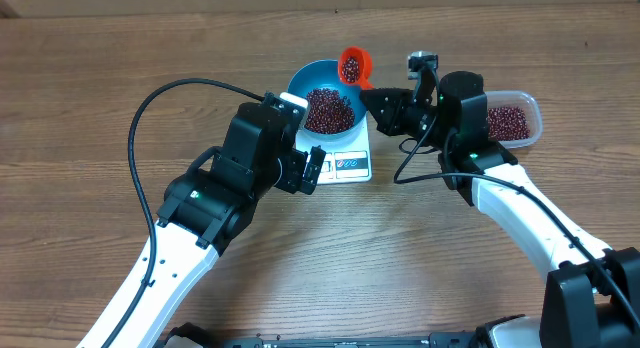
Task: Scoop item into bowl and weigh 150g on scale
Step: 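Lift the filled scoop and carry it left over the teal bowl, then tilt the scoop with the right gripper to pour beans into the bowl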
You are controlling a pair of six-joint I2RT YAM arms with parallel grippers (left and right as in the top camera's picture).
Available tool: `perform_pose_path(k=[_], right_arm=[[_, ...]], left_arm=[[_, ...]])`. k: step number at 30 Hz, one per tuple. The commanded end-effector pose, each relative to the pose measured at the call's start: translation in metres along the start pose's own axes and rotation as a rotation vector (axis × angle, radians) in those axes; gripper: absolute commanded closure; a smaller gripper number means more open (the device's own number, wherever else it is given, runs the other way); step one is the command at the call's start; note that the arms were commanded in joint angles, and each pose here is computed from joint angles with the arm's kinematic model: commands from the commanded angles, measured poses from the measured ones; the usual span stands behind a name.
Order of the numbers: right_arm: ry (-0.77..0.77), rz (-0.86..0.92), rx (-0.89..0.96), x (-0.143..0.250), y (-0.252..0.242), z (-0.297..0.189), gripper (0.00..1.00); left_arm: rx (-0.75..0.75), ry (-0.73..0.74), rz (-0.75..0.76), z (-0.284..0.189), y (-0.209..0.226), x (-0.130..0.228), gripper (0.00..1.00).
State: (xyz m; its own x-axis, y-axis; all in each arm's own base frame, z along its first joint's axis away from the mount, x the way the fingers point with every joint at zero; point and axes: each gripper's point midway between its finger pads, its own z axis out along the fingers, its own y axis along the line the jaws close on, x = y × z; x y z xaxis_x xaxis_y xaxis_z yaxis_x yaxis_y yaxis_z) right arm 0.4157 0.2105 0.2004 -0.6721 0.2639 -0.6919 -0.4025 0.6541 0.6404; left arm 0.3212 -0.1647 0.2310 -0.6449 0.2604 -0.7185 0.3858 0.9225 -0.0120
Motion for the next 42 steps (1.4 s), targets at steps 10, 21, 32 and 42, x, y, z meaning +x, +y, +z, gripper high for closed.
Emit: perform_pose_path(k=[10, 21, 32, 42], right_arm=[[0.014, -0.576, 0.009, 0.0059, 0.0034, 0.0046, 0.96], [0.032, -0.781, 0.010, 0.0096, 0.0013, 0.0045, 0.96], [0.035, -0.780, 0.011, 0.0101, 0.0007, 0.0044, 0.96], [0.035, -0.776, 0.011, 0.0103, 0.0006, 0.0044, 0.96]], left_arm=[[-0.010, -0.020, 0.000, -0.0033, 0.0025, -0.0089, 0.00], [-0.010, -0.020, 0.000, -0.0033, 0.0025, -0.0089, 0.00], [-0.010, -0.020, 0.000, -0.0033, 0.0025, -0.0089, 0.00], [-0.010, -0.020, 0.000, -0.0033, 0.0025, -0.0089, 0.01]])
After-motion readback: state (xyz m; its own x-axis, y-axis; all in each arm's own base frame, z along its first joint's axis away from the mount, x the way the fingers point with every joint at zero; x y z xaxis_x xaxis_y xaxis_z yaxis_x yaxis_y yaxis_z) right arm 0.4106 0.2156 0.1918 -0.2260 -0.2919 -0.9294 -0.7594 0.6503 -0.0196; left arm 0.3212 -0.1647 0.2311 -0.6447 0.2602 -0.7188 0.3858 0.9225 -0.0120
